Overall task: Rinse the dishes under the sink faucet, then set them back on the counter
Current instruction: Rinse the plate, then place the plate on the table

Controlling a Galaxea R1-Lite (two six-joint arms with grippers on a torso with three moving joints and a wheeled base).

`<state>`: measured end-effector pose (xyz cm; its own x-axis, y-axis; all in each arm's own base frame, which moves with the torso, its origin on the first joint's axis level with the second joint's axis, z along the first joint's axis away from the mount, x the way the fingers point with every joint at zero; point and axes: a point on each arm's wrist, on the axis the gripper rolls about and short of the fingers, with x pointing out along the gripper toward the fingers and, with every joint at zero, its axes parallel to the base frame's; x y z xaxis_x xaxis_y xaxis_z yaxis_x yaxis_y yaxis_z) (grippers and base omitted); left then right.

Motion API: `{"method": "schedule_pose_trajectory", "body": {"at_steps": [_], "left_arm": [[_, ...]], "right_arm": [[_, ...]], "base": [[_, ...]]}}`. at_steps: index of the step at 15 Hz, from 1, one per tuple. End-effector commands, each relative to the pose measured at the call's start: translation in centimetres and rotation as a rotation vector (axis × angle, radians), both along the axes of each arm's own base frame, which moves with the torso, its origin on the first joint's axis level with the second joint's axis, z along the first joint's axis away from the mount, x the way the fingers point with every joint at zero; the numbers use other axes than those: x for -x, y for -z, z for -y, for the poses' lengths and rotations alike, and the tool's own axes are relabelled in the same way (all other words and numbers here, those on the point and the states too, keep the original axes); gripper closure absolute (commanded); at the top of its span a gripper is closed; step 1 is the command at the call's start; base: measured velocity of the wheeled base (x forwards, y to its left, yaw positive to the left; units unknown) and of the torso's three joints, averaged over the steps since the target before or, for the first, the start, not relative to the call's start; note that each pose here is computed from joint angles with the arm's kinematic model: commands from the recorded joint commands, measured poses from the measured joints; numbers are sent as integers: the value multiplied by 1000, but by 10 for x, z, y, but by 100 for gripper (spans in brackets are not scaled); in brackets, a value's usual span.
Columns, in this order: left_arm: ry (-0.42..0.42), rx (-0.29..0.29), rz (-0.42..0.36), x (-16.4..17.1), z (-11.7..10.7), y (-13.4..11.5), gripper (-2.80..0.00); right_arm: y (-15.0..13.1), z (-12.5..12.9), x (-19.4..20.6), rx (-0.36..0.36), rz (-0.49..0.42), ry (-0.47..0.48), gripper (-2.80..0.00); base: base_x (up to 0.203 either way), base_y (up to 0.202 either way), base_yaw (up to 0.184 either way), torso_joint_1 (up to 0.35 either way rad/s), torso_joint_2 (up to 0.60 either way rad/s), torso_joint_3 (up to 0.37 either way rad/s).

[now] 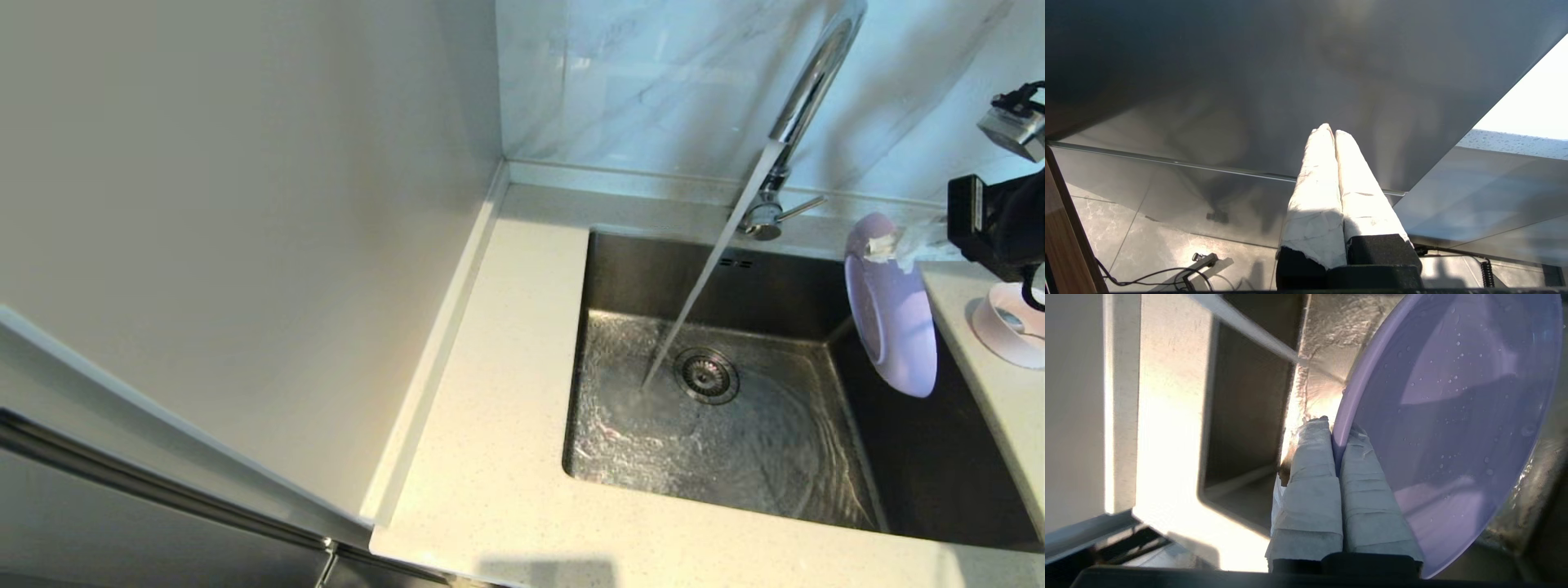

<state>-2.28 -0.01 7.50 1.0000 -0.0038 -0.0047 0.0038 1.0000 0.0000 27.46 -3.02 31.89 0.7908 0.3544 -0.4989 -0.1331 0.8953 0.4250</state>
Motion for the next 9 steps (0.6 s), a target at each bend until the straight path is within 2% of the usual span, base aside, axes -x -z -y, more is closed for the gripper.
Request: {"method": "schedule_pose_trajectory", "body": {"at_steps": [1,3,4,5,6,9], "left_arm": [[-1,0,0,0,0,0,0],[-1,0,0,0,0,0,0],[-1,0,0,0,0,0,0],[-1,0,0,0,0,0,0],[-1,0,0,0,0,0,0],[0,0,0,0,0,0,0]], "right_arm": [[-30,4,7,24,132,30,0],[-96,11,30,100,453,82,0],[-116,13,44,139,558,103,0],[-122,13,52,167,588,112,0],[-116,14,56,192,557,117,0],[-58,15,64,311,289,110,0]], "base": [[0,0,0,0,0,0],[0,0,0,0,0,0],[0,0,0,0,0,0],[0,0,0,0,0,0],[0,0,0,0,0,0],[0,0,0,0,0,0]]}}
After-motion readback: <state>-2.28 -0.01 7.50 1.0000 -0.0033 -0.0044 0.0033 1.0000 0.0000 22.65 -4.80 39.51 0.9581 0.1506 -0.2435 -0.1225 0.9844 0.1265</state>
